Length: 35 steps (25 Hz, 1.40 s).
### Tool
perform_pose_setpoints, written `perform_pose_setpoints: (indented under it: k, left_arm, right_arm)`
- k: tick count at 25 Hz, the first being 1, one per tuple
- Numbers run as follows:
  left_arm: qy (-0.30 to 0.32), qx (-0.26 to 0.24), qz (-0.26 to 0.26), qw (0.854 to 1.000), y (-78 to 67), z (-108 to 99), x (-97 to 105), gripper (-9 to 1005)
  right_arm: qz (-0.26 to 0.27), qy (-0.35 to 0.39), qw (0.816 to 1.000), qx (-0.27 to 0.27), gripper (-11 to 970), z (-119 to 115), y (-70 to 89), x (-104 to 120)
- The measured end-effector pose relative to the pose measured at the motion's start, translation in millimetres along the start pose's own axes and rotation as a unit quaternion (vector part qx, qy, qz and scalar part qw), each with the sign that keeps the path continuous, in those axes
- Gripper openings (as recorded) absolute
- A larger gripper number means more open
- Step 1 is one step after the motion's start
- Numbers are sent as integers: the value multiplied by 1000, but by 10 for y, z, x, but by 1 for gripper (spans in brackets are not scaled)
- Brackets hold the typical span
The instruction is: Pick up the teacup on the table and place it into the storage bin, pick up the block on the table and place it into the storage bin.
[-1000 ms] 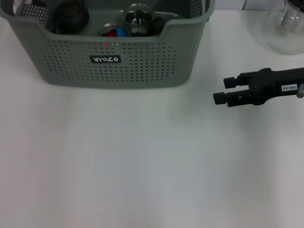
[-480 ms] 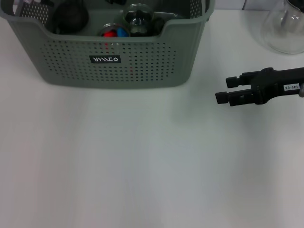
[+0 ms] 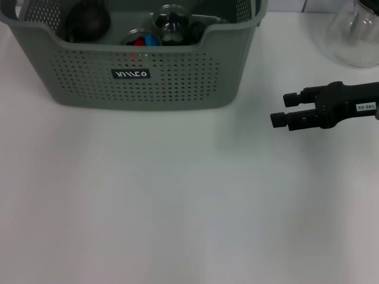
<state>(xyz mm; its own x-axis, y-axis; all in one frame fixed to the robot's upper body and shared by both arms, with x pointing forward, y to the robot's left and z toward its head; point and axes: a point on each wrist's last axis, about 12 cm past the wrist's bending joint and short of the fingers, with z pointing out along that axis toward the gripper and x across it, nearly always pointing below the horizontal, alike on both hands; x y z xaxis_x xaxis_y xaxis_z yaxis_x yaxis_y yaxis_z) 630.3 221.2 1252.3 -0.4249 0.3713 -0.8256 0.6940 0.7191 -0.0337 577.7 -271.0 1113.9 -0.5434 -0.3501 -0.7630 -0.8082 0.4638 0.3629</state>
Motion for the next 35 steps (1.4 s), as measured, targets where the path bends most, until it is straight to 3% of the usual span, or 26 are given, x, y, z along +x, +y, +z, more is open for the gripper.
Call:
perform_pose_setpoints:
  k: [3, 5, 8, 9, 10, 11, 12, 13, 15, 19, 22, 29, 35]
  left_arm:
    - [-67, 67, 3, 996, -112, -342, 152, 704]
    - [-117, 131, 8, 984, -193, -584, 382, 721]
    - [-161, 196, 4, 967, -264, -744, 734, 757]
    - [-161, 196, 4, 967, -264, -744, 734, 785]
    - [-173, 226, -14, 959, -283, -724, 995, 814]
    - [-173, 226, -14, 959, -283, -724, 995, 842]
    - [-168, 245, -34, 954, -299, -633, 1225, 871]
    - [-168, 245, -34, 954, -299, -633, 1225, 870]
    - [-151, 274, -72, 947, -357, -356, 1711, 869]
    - [-138, 264, -85, 951, -386, -150, 2040, 867]
    - [-123, 226, -88, 962, -354, -63, 2200, 866]
    - [-108, 204, -90, 969, -332, -42, 2287, 865]
    - [-100, 188, -97, 972, -315, 14, 2320, 861]
  right_arm:
    - [-14, -9, 1000, -14, 796, -55, 31, -11]
    - [-28, -25, 999, -30, 796, -118, 65, -14]
    - [-49, -49, 996, -49, 796, -200, 108, 1]
    - [-57, -55, 995, -52, 796, -217, 115, 8]
    - [-63, -59, 995, -53, 796, -224, 119, 20]
    - [-71, -62, 994, -55, 796, -228, 124, 33]
    - [-79, -64, 993, -56, 795, -223, 130, 40]
    - [-88, -65, 992, -57, 795, -209, 140, 48]
    - [-106, -67, 990, -60, 795, -173, 157, 55]
    - [-142, -74, 985, -63, 795, -49, 182, 44]
    - [-167, -79, 981, -65, 796, 93, 189, 34]
    - [-194, -54, 978, -60, 796, 456, 216, 14]
    - [-190, -37, 980, -55, 795, 568, 215, 47]
